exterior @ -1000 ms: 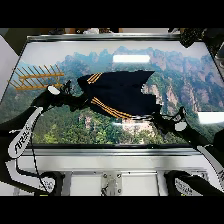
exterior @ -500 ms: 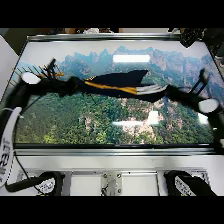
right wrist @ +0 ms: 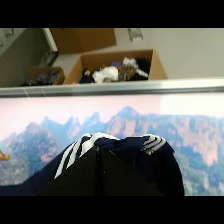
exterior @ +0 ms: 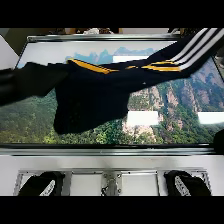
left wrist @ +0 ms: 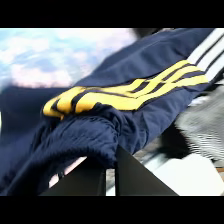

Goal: Fold the clothes and pants, and hang the long-sleeved shirts on hangers.

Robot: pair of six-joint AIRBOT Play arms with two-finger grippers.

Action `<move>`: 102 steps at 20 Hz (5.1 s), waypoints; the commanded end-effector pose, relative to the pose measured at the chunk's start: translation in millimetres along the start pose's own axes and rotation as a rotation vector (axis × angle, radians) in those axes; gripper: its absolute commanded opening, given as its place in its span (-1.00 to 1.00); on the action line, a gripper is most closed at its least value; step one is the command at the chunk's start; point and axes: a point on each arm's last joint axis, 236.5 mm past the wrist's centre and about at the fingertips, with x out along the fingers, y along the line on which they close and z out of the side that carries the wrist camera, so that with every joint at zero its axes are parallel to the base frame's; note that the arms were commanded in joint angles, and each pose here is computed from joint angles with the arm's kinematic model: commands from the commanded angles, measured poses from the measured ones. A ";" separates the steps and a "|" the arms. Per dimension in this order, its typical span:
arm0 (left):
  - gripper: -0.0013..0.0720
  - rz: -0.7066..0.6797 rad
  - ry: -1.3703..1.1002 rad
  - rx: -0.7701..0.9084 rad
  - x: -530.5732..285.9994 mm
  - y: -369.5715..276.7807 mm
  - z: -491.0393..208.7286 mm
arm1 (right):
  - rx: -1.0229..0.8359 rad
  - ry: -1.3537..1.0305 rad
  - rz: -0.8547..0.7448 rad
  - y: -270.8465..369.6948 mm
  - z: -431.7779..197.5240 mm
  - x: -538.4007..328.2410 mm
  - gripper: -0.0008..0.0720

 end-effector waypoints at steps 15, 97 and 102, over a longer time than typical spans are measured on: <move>-0.90 0.579 0.287 -0.390 142.8 308.5 -107.2 | 0.159 0.666 -0.129 -96.2 -225.7 230.9 -0.97; -0.90 0.483 0.601 -0.622 124.2 364.4 -259.0 | 0.484 1.111 -0.454 -164.3 -474.4 38.4 0.59; -0.90 0.484 0.599 -0.621 124.4 364.9 -258.7 | 0.560 1.237 -0.388 -111.7 -540.5 21.6 0.59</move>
